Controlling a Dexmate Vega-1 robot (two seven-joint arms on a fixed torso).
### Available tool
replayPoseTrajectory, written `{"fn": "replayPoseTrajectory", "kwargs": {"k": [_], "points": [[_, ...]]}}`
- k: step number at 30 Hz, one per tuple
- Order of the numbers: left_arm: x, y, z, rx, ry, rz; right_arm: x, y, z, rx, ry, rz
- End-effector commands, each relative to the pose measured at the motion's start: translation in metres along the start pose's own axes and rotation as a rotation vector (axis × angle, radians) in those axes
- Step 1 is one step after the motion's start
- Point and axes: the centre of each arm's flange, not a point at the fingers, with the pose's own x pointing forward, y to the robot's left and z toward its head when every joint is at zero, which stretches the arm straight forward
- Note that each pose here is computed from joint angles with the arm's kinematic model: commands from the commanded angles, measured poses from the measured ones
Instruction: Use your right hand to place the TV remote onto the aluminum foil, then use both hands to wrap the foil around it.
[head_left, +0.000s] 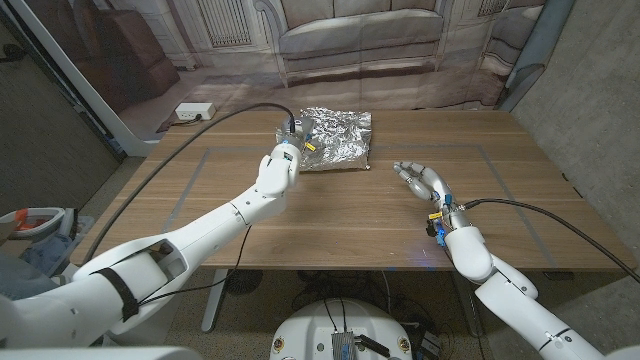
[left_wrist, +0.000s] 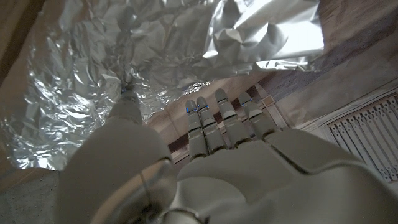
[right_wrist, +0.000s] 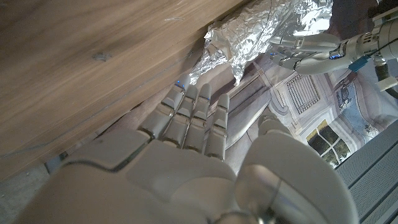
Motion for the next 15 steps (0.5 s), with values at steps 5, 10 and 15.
{"fn": "replayPoseTrajectory", "kwargs": {"k": [5, 10, 15], "points": [[0.011, -0.014, 0.004, 0.007, 0.007, 0.006, 0.002, -0.002, -0.002, 0.006, 0.009, -0.002], [0.028, -0.024, 0.005, -0.070, 0.020, -0.047, 0.004, -0.002, -0.002, 0.006, 0.017, -0.006], [0.040, -0.029, 0.014, -0.096, 0.002, -0.051, 0.004, -0.003, -0.002, 0.005, 0.022, -0.012]]}}
